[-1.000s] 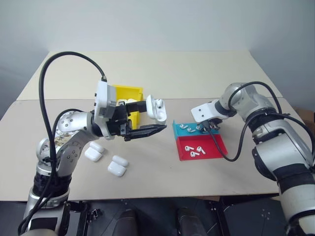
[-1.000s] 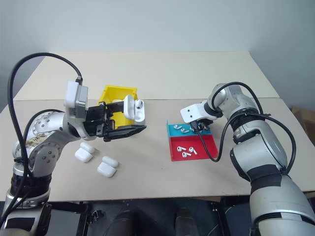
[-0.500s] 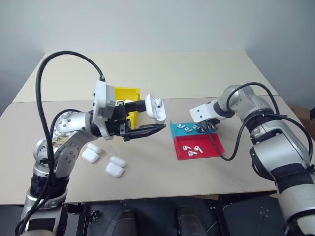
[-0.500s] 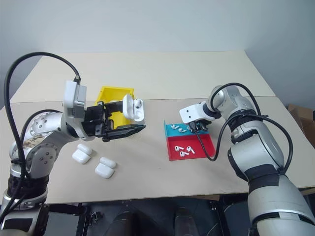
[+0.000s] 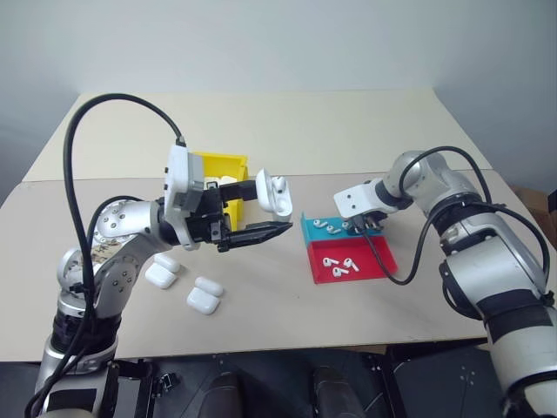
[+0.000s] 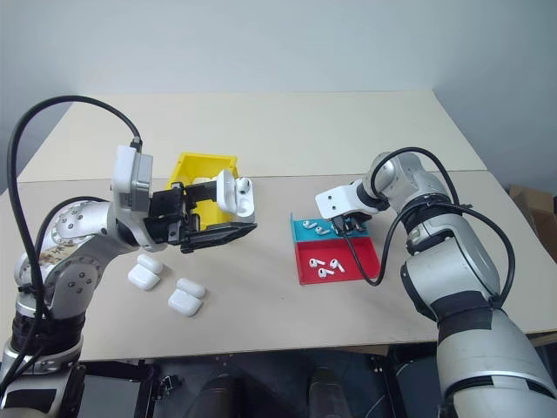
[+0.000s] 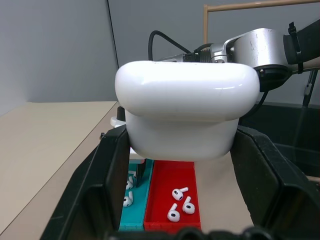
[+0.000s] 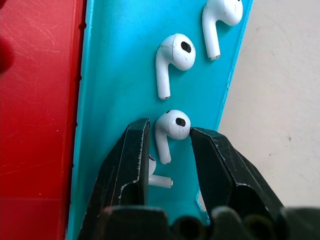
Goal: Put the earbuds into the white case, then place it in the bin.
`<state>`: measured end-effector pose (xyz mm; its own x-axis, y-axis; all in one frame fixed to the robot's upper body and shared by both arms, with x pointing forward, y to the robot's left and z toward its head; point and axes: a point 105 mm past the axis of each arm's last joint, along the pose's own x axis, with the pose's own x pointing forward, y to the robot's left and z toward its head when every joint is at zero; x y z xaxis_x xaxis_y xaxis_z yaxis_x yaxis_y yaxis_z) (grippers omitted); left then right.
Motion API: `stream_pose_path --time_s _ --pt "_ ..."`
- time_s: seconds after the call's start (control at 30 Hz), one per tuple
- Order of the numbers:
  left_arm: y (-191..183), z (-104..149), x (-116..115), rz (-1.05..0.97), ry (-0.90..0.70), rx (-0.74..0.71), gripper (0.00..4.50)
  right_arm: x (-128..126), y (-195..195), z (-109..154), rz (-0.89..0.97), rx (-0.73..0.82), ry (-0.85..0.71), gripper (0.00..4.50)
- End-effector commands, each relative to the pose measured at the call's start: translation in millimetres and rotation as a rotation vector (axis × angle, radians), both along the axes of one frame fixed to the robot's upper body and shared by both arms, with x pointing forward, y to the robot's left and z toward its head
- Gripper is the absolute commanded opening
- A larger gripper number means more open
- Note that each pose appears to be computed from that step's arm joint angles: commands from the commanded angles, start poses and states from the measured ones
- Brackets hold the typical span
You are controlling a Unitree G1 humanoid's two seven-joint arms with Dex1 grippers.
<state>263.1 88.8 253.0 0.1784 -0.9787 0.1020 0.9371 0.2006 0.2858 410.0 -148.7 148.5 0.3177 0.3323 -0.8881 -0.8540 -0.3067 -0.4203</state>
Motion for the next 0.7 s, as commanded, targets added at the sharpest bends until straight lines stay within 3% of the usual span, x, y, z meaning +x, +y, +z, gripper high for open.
stream_pose_path --time_s 0.03,0.07,0.23,0.43,0.6,0.7 --pt "0.8 9.6 -7.6 -0.008 -0.048 -0.013 2.77 -0.4 -1.7 -0.5 -0.003 0.0 0.004 0.94" --pt "0.9 9.5 -7.8 -0.008 -0.048 -0.013 2.77 -0.6 -1.6 -1.0 -0.005 0.004 0.006 0.67" --pt "1.3 9.4 -7.6 -0.007 -0.046 -0.013 2.77 -0.5 -2.6 0.0 -0.042 0.06 0.02 0.65" --pt "0.1 10.5 -5.0 -0.042 -0.038 -0.018 2.77 -4.7 -13.3 46.1 -0.144 0.357 0.047 0.65" --pt "-0.3 13.2 -2.5 -0.072 -0.037 -0.022 2.77 -35.9 -19.3 92.1 -0.123 0.605 0.003 0.65" --pt "-2.8 15.6 -0.7 -0.098 -0.035 -0.037 2.77 -73.4 -11.2 121.9 -0.1 0.872 0.022 0.65"
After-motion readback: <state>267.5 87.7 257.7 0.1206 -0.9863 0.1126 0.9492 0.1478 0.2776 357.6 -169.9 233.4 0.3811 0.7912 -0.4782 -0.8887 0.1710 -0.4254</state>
